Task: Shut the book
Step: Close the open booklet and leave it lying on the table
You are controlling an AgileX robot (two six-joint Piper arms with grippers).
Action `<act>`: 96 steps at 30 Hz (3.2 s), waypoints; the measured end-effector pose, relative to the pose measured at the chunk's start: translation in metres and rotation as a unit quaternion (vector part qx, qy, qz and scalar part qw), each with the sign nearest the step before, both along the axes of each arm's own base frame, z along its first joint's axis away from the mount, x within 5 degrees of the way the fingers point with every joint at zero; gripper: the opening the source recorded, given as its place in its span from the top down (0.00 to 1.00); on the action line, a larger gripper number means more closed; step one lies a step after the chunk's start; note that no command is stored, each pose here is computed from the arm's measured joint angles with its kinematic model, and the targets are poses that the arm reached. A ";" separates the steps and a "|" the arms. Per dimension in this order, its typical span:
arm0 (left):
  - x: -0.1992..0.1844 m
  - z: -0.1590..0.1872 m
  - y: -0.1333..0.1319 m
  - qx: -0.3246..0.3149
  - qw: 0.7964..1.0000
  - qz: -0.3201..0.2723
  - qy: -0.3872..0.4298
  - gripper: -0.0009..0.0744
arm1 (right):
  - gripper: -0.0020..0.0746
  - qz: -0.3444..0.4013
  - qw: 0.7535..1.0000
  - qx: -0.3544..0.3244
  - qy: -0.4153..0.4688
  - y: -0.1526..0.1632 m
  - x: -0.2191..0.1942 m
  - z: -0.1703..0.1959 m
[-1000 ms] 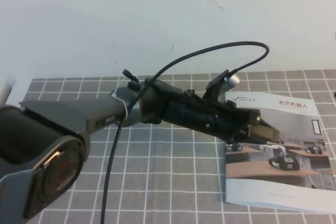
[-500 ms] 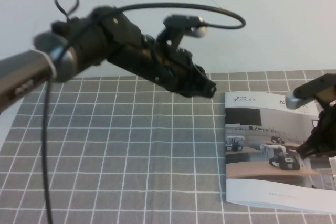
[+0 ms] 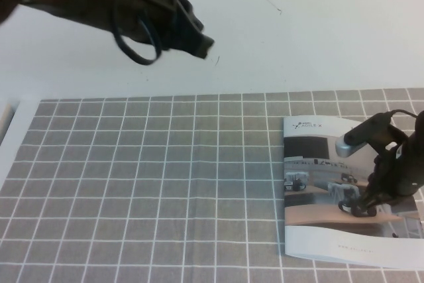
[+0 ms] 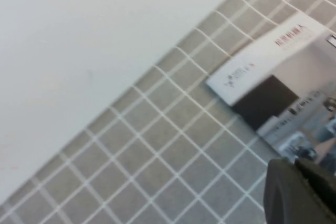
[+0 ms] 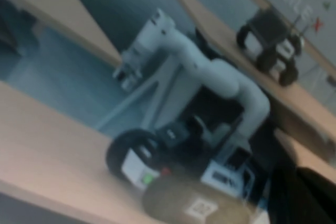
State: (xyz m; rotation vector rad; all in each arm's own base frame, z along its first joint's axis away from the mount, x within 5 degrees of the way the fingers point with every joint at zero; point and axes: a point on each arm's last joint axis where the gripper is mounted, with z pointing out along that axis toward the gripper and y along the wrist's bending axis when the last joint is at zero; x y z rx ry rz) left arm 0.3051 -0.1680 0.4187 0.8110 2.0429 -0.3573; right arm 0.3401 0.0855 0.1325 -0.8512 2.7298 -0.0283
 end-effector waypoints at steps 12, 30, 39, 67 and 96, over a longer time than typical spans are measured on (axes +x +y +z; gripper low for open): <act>-0.082 0.039 0.077 -0.003 0.977 0.191 -0.098 0.99 | 0.98 0.012 0.989 0.138 -0.050 0.027 0.022 0.018; -0.247 -0.065 0.174 -0.053 0.943 0.282 -0.166 0.99 | 0.98 0.112 0.933 0.208 -0.271 0.009 -0.092 0.203; -0.271 -0.088 0.184 -0.092 0.932 0.268 -0.227 0.99 | 0.98 0.094 0.900 0.210 -0.371 -0.024 -0.203 0.196; -0.268 -0.121 0.183 -0.066 0.938 0.275 -0.203 0.99 | 0.98 0.166 0.941 0.206 -0.213 -0.031 -0.275 0.118; -0.254 -0.242 0.158 -0.218 0.921 0.317 -0.063 0.99 | 0.98 0.165 0.940 0.209 -0.212 -0.030 -0.276 0.119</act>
